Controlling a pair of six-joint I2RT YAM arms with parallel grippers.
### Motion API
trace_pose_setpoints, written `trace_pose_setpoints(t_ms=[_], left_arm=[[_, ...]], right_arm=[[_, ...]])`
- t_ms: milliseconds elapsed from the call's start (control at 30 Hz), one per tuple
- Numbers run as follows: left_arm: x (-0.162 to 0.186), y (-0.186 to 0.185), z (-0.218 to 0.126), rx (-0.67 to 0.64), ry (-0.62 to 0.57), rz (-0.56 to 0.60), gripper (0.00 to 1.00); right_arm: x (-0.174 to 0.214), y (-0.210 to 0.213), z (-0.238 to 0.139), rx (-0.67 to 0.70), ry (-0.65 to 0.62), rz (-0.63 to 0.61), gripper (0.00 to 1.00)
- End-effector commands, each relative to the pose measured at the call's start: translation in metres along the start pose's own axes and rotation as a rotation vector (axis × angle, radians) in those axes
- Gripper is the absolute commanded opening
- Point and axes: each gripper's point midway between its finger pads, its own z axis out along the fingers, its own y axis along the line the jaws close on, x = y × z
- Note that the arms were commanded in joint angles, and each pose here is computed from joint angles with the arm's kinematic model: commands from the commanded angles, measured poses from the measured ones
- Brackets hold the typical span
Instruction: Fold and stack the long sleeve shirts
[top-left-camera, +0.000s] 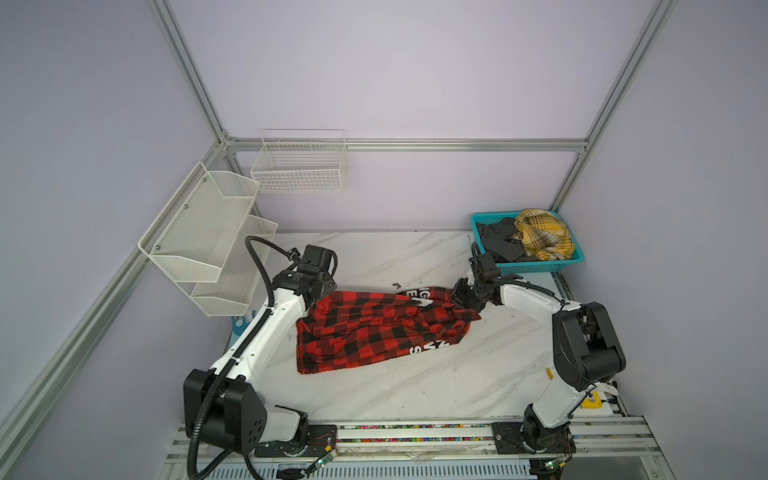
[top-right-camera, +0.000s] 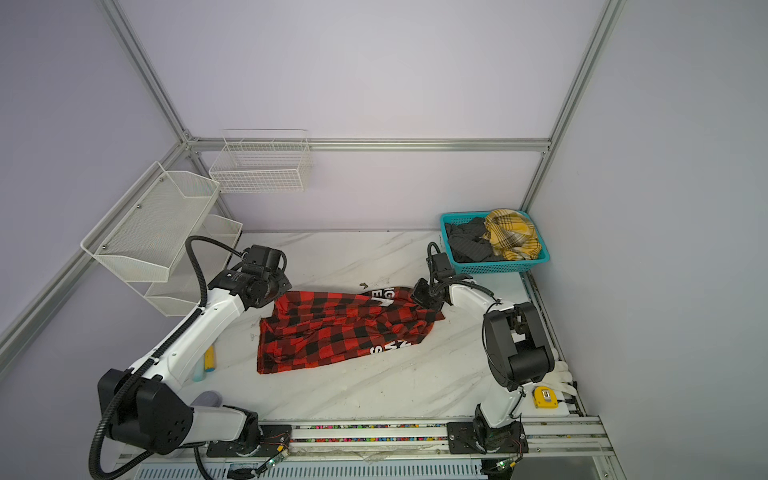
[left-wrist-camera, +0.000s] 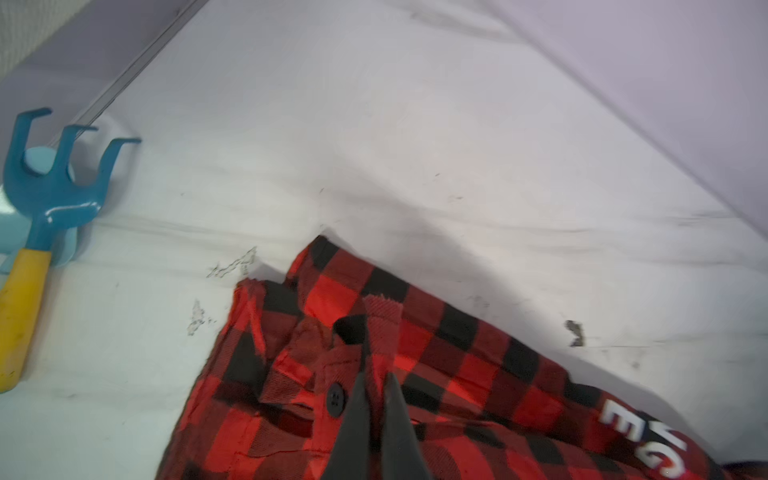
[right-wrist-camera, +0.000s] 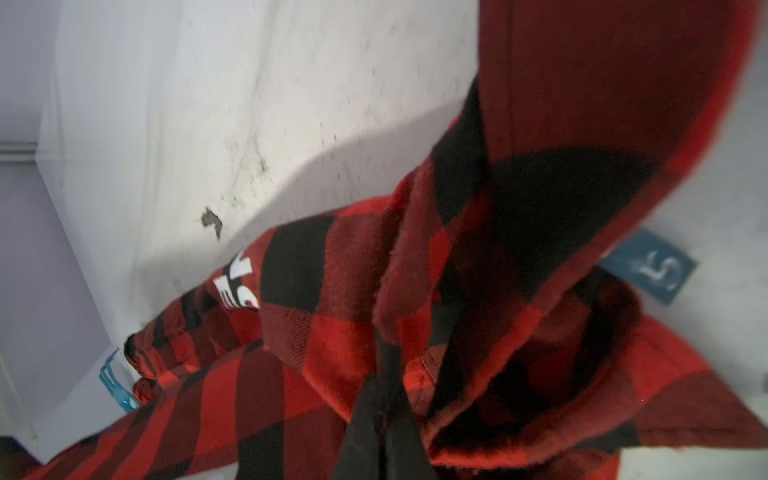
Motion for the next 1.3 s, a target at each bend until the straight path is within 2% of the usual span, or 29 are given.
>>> trace_pose_setpoints(t_ms=[0, 33, 133, 433, 633, 800, 900, 1033, 1200, 1267], left_arm=[[0.028, 0.04, 0.035, -0.115, 0.069, 0.017, 0.0], [0.039, 0.043, 0.048, -0.128, 0.106, 0.018, 0.0], [0.049, 0.041, 0.061, -0.106, 0.141, -0.006, 0.0], [0.022, 0.019, 0.05, -0.057, 0.112, -0.024, 0.0], [0.031, 0.043, 0.033, -0.083, 0.084, -0.034, 0.0], [0.037, 0.055, 0.042, -0.103, 0.097, -0.045, 0.0], [0.017, 0.035, 0.044, -0.029, 0.071, -0.053, 0.0], [-0.024, -0.015, 0.037, 0.16, 0.004, -0.047, 0.0], [-0.078, -0.062, -0.006, 0.387, -0.14, -0.099, 0.0], [-0.096, -0.065, -0.031, 0.448, -0.224, -0.132, 0.0]], right_arm=[[0.019, 0.004, 0.021, -0.024, 0.035, -0.028, 0.0], [0.021, 0.005, 0.023, -0.03, 0.039, -0.028, 0.0], [0.025, 0.009, 0.024, -0.06, 0.045, -0.02, 0.0], [0.006, 0.02, 0.017, -0.073, 0.008, -0.008, 0.0], [-0.007, 0.021, 0.007, -0.078, -0.024, 0.01, 0.0], [-0.003, 0.017, 0.008, -0.066, -0.012, -0.015, 0.0], [0.001, 0.016, 0.011, -0.075, 0.002, -0.016, 0.0], [0.0, 0.02, 0.013, -0.097, 0.004, -0.017, 0.0], [-0.008, 0.027, 0.013, -0.139, -0.009, 0.0, 0.0], [-0.014, 0.03, 0.009, -0.168, -0.025, 0.016, 0.0]])
